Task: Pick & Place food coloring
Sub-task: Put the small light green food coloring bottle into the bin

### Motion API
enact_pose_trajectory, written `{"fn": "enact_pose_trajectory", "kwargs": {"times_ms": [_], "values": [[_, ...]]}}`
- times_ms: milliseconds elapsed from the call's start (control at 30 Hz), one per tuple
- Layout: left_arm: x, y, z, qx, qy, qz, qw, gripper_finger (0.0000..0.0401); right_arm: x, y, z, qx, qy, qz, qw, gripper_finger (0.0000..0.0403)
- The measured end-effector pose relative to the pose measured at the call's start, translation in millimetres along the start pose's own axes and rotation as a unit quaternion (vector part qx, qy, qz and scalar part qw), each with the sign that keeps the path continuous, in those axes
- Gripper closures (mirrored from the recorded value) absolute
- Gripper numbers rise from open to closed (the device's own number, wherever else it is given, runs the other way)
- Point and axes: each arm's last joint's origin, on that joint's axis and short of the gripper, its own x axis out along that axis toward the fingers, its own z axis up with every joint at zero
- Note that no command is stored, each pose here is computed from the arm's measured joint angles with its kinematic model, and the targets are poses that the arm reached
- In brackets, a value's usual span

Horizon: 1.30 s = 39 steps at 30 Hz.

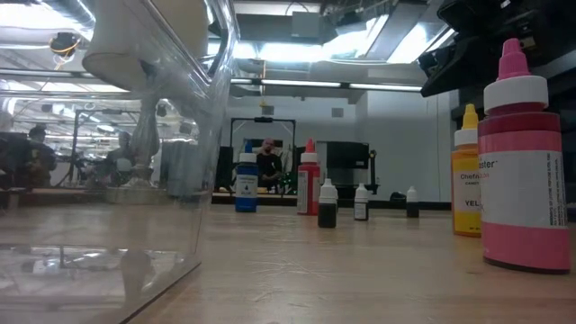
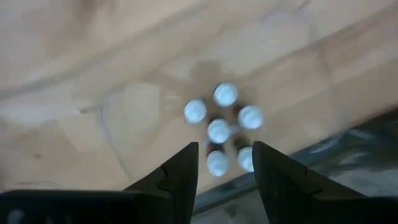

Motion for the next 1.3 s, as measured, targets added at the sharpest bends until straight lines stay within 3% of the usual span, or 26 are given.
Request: {"fn": "enact_pose_trajectory", "kwargs": {"times_ms": [233, 400, 567, 800, 967, 1133, 1300], "values": [[-28.6, -2.5, 52.3, 0.071, -0.014, -0.042, 0.996, 0.0257, -0.1, 0.0, 0.1, -0.001, 0.0, 0.0, 1.0, 0.0379], [-29.0, -9.2, 98.5, 0.145, -0.034, -0.044, 0.988, 0.0257, -0.1, -0.1, 0.1, -0.001, 0.0, 0.0, 1.0, 0.0379], [-22.0, -18.5, 149.5, 0.238, -0.047, -0.056, 0.968, 0.0257, 0.0, -0.1, 0.1, 0.012, 0.0, 0.0, 1.0, 0.0379], [-14.5, -25.4, 215.1, 0.362, -0.087, -0.085, 0.924, 0.0258, -0.1, -0.1, 0.1, 0.014, 0.0, 0.0, 1.0, 0.0379], [-10.1, -20.9, 251.3, 0.46, -0.081, -0.1, 0.879, 0.0258, -0.1, -0.1, 0.1, 0.014, 0.0, 0.0, 1.0, 0.0379], [-6.2, -16.3, 276.7, 0.532, -0.089, -0.106, 0.835, 0.0258, -0.1, -0.1, 0.1, 0.014, -0.001, 0.0, 1.0, 0.0379], [16.7, -18.0, 291.9, 0.58, -0.071, -0.093, 0.806, 0.0258, -0.1, 0.1, -0.5, 0.016, 0.003, 0.0, 1.0, 0.0379]]}}
